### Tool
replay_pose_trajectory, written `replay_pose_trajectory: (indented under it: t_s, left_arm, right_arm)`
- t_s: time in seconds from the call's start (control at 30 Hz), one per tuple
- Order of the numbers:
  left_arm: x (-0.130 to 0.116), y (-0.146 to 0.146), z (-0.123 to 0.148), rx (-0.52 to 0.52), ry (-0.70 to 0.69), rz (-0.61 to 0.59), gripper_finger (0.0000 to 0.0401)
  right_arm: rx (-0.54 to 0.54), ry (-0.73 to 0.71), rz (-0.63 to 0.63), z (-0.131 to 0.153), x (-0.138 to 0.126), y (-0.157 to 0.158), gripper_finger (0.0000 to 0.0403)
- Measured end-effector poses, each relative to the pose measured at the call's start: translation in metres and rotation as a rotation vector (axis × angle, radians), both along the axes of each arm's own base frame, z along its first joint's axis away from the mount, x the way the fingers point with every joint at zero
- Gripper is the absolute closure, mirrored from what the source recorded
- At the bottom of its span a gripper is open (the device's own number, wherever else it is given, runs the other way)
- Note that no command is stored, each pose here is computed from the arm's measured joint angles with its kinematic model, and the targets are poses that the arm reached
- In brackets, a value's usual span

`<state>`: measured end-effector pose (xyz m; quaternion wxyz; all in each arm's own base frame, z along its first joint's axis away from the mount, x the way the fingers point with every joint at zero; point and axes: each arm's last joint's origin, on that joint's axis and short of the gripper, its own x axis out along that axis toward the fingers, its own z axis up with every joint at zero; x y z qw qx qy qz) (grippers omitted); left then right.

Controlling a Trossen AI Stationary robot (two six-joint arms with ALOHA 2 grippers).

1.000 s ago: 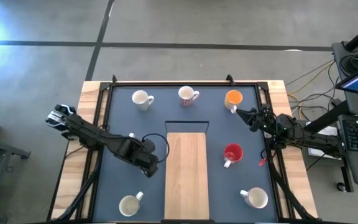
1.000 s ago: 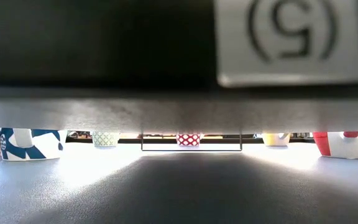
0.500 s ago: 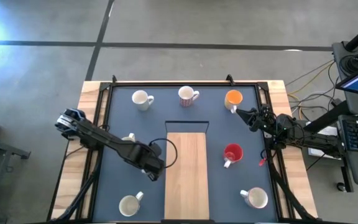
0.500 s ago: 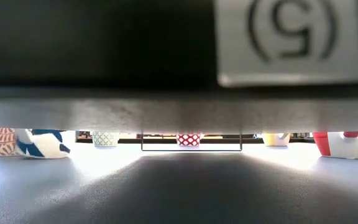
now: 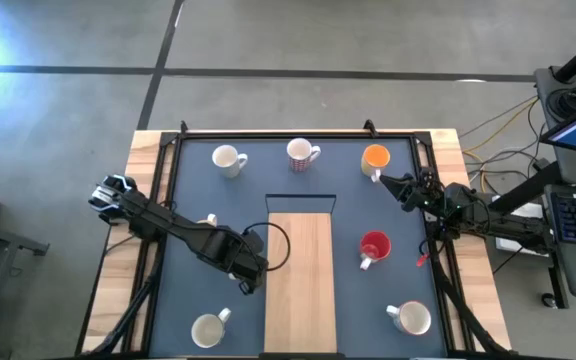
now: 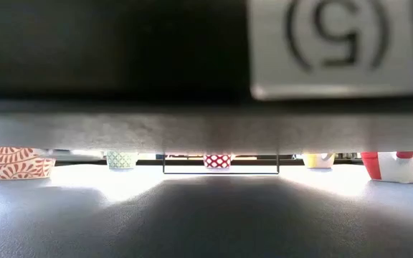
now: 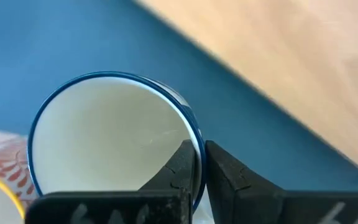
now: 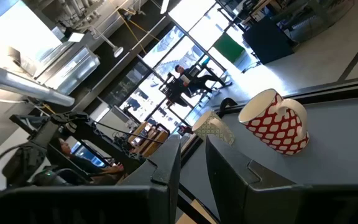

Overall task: Place coffee mugs
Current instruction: Put the top blue mug on the shelf

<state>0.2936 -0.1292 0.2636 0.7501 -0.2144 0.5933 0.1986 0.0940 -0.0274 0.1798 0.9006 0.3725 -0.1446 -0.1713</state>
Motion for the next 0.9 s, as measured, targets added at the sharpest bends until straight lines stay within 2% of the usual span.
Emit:
replay_pose_trajectory:
  t_s: [0.13,0.33,0.6,0.77,0.9]
  left_arm:
    - [0.008,-0.004,0.014,0.038,-0.065,-0.049,0.0397]
    - [0.026,-0.011,0.03,0.074,-0.131,-0.047,0.0398]
    - [0.055,-0.031,0.033,0.107,-0.066,-0.092,0.0398]
    - [0.07,-0.051,0.031,0.146,-0.022,-0.155,0.0396]
    - [0.076,-0.067,0.039,0.173,-0.038,-0.216,0.0395]
  right_arm:
    - [0.0,0.0,0.0,0.0,0.0,0.0,0.0337]
    - [0.0,0.0,0.0,0.0,0.0,0.0,0.0337]
    - [0.0,0.0,0.0,0.0,0.0,0.0,0.0337]
    - [0.0,0.0,-0.001,0.0,0.0,0.0,0.0337]
    - [0.0,0.001,-0.001,0.0,0.0,0.0,0.0337]
